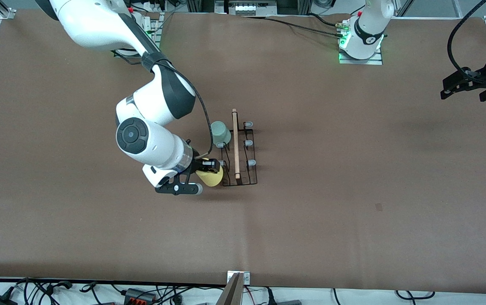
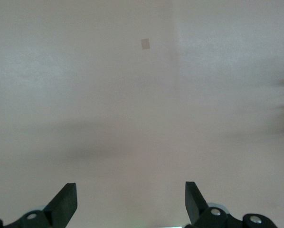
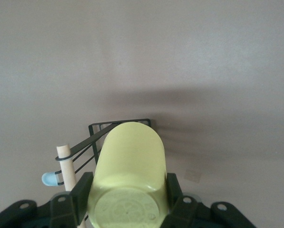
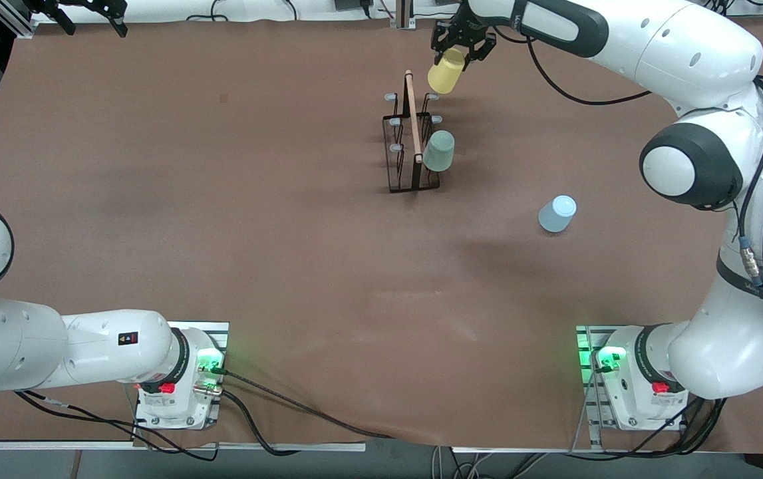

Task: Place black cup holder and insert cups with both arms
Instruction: 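Carry the yellow cup to the rack and lower it onto a peg, then open the right gripper and release the yellow cup on the rack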

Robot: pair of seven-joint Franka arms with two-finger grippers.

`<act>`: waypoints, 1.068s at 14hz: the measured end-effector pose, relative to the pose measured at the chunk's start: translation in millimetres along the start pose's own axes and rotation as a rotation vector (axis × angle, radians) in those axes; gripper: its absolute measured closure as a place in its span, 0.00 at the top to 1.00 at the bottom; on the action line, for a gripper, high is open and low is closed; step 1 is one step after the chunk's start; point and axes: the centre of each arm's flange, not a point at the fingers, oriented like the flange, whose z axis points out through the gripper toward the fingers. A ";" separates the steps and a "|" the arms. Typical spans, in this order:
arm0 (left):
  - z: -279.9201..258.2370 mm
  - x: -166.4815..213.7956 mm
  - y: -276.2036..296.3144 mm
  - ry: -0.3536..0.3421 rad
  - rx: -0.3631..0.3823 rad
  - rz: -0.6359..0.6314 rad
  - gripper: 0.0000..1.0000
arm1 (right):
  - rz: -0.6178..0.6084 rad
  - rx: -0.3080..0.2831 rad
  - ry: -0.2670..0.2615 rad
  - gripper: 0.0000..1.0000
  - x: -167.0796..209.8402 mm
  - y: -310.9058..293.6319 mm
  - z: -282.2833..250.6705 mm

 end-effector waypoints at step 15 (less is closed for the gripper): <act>0.0 0.0 0.0 0.000 0.000 0.000 1.00 | -0.044 -0.093 -0.062 0.77 -26.3 -18.1 68.4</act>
